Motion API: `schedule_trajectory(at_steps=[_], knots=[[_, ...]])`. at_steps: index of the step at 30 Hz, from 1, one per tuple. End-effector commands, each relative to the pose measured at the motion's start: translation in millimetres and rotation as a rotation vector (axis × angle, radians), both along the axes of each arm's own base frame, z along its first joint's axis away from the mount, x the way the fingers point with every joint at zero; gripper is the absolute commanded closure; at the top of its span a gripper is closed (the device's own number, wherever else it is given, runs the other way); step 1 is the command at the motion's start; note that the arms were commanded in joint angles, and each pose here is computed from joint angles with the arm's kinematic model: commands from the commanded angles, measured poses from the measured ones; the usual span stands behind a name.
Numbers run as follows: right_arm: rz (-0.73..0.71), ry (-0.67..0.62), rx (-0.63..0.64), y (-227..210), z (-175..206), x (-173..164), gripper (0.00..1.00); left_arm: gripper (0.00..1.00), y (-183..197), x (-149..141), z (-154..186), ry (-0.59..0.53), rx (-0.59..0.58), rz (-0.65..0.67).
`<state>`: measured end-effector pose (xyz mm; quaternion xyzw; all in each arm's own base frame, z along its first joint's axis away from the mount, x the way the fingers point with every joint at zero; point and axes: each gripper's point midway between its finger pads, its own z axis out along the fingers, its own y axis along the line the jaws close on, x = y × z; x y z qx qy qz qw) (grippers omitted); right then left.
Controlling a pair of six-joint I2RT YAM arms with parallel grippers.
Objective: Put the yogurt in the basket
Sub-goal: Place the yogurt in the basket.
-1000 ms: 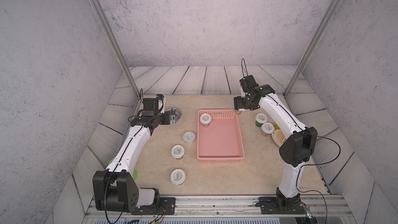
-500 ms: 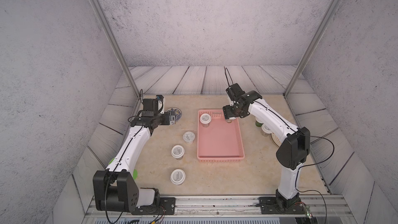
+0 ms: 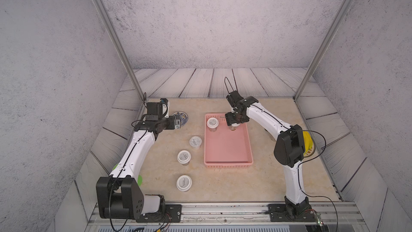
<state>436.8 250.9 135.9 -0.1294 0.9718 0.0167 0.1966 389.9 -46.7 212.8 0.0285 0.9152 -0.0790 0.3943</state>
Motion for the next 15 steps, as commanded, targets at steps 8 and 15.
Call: schedule_trajectory(at_steps=[8,15], knots=[[0.030,-0.008,-0.011,21.0,-9.2,15.4,0.21,0.02,4.0,2.5,-2.4,-0.002,-0.008,0.009],[0.042,-0.011,-0.027,28.1,-20.0,25.2,0.21,0.01,3.9,2.2,-2.1,-0.003,-0.010,0.009]])
